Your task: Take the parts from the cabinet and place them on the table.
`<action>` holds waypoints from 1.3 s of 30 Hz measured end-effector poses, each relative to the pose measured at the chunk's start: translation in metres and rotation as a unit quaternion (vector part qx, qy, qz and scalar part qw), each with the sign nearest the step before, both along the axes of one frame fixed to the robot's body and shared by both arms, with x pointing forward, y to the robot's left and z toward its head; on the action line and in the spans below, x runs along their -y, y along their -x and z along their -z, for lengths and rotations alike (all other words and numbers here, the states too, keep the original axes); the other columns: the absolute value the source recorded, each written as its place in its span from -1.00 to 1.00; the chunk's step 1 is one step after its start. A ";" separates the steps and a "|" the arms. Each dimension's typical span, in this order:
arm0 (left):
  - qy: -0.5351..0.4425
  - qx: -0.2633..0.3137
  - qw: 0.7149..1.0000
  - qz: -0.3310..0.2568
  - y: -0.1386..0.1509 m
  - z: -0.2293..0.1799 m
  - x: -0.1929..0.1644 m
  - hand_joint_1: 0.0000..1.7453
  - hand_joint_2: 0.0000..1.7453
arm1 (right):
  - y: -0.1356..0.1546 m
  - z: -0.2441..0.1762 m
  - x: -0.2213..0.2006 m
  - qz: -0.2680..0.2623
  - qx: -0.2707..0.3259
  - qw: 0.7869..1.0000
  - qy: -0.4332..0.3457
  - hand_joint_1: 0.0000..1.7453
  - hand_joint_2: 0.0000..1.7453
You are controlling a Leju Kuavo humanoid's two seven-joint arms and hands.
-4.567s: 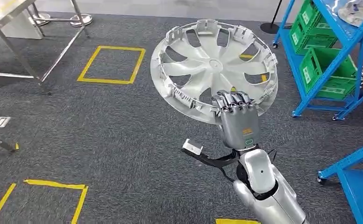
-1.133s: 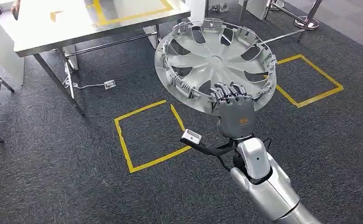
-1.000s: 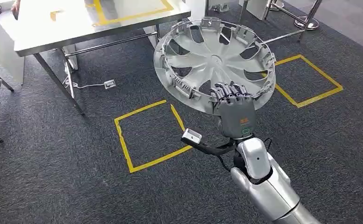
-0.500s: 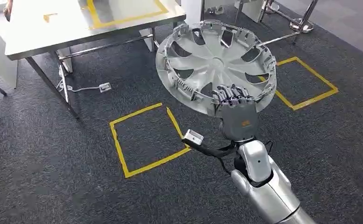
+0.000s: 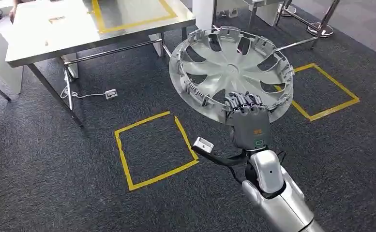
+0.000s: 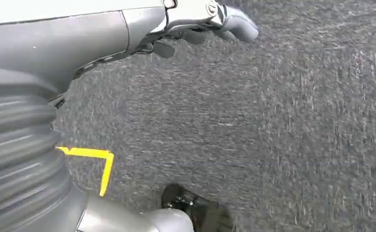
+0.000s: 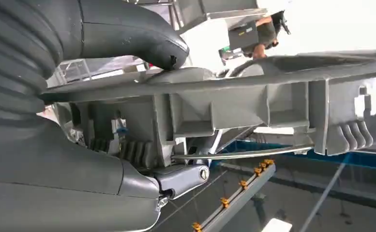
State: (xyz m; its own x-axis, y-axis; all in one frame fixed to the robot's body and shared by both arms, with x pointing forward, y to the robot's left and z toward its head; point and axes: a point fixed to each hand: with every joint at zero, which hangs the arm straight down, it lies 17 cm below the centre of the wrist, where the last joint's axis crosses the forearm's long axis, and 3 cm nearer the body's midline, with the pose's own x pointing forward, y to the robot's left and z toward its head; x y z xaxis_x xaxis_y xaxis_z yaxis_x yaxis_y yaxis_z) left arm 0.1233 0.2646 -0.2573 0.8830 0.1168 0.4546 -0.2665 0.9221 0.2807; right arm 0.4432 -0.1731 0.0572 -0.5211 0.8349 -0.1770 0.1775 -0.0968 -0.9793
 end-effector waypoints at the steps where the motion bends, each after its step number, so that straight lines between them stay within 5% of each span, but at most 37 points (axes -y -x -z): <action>1: 0.001 0.001 1.000 0.001 -0.001 0.000 0.001 -1.00 1.00 | 0.000 -0.002 0.001 0.002 0.002 1.000 -0.002 1.00 1.00; 39: 0.010 0.003 1.000 0.002 -0.005 0.000 0.006 -1.00 1.00 | 0.022 -0.010 0.010 0.018 0.010 1.000 -0.002 1.00 1.00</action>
